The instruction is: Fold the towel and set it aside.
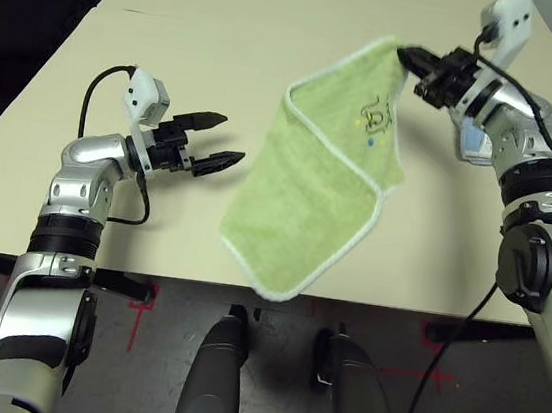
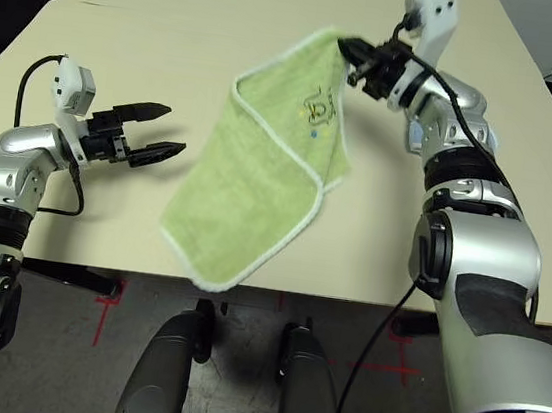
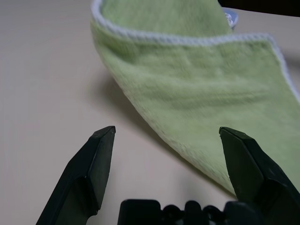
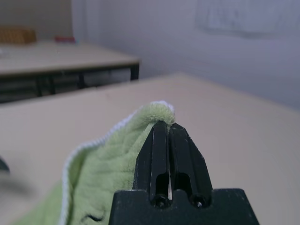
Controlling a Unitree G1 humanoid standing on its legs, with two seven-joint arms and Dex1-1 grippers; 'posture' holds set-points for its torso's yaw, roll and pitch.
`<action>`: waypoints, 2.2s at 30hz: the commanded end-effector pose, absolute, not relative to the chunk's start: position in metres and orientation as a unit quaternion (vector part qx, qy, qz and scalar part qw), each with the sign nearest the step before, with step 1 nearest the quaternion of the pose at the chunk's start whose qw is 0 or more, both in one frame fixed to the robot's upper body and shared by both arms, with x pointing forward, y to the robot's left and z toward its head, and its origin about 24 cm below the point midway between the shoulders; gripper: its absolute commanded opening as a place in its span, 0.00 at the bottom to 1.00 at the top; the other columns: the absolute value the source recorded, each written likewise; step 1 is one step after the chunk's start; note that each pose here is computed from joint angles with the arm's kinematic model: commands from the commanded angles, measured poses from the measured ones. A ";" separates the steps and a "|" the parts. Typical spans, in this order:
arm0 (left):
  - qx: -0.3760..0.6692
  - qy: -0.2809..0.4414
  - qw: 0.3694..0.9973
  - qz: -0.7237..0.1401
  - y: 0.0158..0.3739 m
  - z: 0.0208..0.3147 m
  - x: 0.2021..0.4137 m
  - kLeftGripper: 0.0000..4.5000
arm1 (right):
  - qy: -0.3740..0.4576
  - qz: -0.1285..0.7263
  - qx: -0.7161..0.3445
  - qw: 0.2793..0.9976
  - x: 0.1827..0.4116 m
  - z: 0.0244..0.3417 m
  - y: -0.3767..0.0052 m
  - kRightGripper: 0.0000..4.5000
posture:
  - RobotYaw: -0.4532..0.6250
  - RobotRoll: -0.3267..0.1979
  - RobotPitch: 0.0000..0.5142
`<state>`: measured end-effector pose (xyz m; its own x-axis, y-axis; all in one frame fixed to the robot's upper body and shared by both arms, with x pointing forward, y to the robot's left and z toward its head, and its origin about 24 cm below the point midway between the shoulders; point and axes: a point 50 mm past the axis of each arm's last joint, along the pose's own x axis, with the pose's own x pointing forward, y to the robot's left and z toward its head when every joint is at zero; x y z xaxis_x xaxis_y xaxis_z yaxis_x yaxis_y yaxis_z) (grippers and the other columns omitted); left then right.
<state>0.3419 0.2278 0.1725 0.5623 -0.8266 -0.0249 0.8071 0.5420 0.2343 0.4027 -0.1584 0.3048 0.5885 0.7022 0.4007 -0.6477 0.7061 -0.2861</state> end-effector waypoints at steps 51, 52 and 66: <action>-0.098 -0.168 0.891 -0.411 0.130 0.290 0.361 1.00 | -0.316 0.354 -0.075 0.877 0.391 0.379 -0.063 0.01 | 0.48 0.62 0.38; -0.095 -0.162 0.893 -0.409 0.128 0.290 0.361 1.00 | -0.317 0.353 -0.074 0.877 0.391 0.379 -0.063 0.01 | 0.48 0.62 0.38; 0.022 -0.072 0.952 -0.297 0.127 0.245 0.389 1.00 | -0.388 0.319 -0.050 0.863 0.374 0.430 -0.090 0.01 | 0.46 0.62 0.37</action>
